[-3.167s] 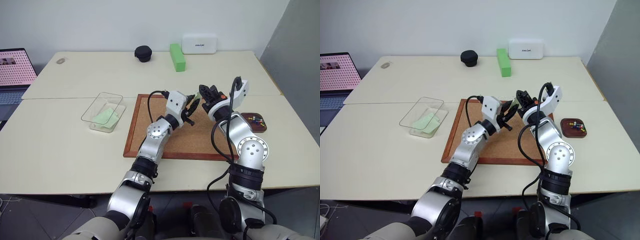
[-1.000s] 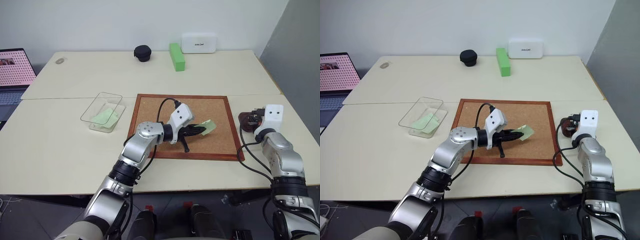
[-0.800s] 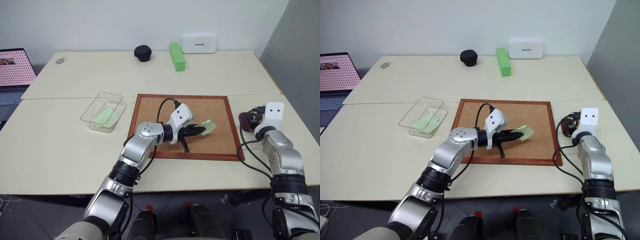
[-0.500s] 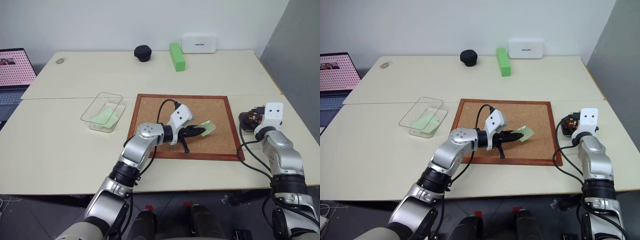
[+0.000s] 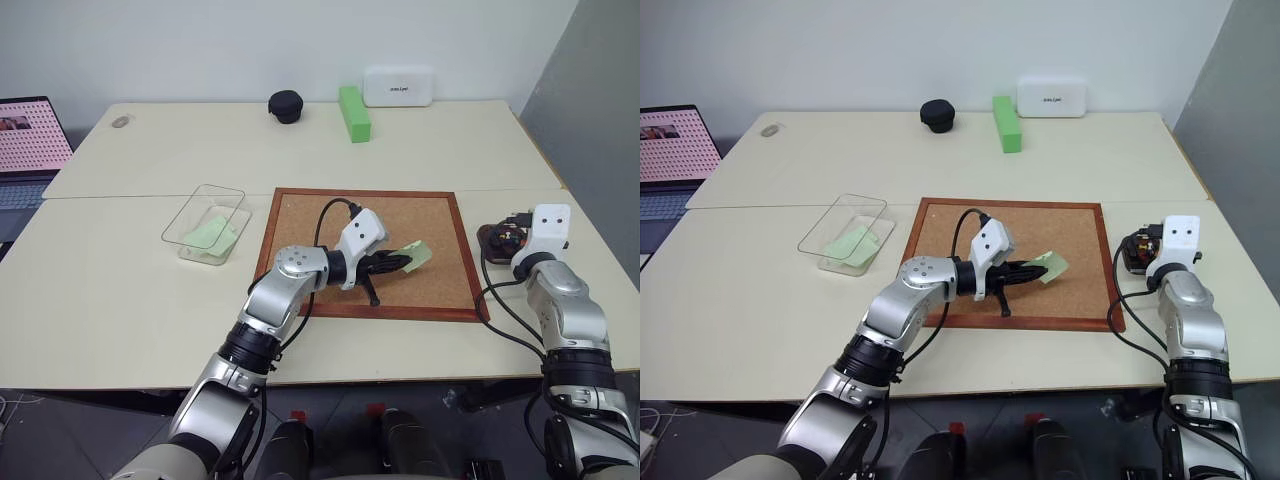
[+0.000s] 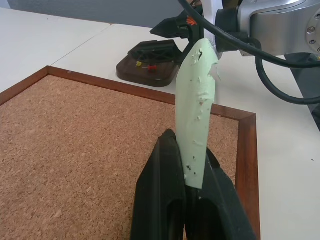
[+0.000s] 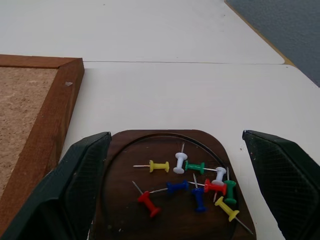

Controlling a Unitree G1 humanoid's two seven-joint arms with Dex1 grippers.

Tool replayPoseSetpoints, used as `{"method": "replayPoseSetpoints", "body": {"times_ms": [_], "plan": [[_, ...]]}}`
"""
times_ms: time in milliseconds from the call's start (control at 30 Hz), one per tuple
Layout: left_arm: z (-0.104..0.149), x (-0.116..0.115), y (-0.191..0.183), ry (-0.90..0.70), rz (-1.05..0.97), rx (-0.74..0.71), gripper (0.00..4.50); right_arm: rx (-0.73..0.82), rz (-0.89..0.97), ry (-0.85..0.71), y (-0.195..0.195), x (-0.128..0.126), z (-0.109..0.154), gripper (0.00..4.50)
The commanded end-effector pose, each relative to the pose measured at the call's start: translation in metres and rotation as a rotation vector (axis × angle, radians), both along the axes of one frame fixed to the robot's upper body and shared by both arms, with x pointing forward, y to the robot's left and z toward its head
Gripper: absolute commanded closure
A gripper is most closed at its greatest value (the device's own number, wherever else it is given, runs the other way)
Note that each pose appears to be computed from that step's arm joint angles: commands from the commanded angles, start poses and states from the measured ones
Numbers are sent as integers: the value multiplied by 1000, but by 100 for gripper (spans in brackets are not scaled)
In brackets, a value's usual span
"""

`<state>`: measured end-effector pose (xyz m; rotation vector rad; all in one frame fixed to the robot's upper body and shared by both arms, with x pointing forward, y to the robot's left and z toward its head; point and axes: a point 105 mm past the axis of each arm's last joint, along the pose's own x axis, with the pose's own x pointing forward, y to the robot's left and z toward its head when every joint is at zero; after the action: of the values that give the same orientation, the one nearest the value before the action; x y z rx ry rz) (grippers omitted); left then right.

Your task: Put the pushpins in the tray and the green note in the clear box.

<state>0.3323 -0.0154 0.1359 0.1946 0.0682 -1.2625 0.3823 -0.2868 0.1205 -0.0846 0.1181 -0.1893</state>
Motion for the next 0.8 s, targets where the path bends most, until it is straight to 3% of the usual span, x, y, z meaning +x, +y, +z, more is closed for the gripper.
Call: {"method": "replayPoseSetpoints", "body": {"times_ms": [33, 267, 400, 567, 667, 800], "plan": [[24, 6, 3, -62, 40, -65, 450, 110, 10, -109, 1, -2, 21, 3], [32, 27, 20, -127, 209, -93, 450, 213, 67, -149, 12, -5, 25, 3], [34, 37, 33, -160, 329, -107, 450, 112, 195, -161, 34, -7, 33, 3], [45, 61, 71, -207, 639, -164, 450, 33, 506, -197, 88, -21, 47, 3], [53, 74, 121, -239, 950, -201, 450, 107, 837, -244, 149, -50, 65, 3], [58, 74, 169, -267, 1216, -200, 450, 130, 1062, -284, 188, -77, 85, 3]]}}
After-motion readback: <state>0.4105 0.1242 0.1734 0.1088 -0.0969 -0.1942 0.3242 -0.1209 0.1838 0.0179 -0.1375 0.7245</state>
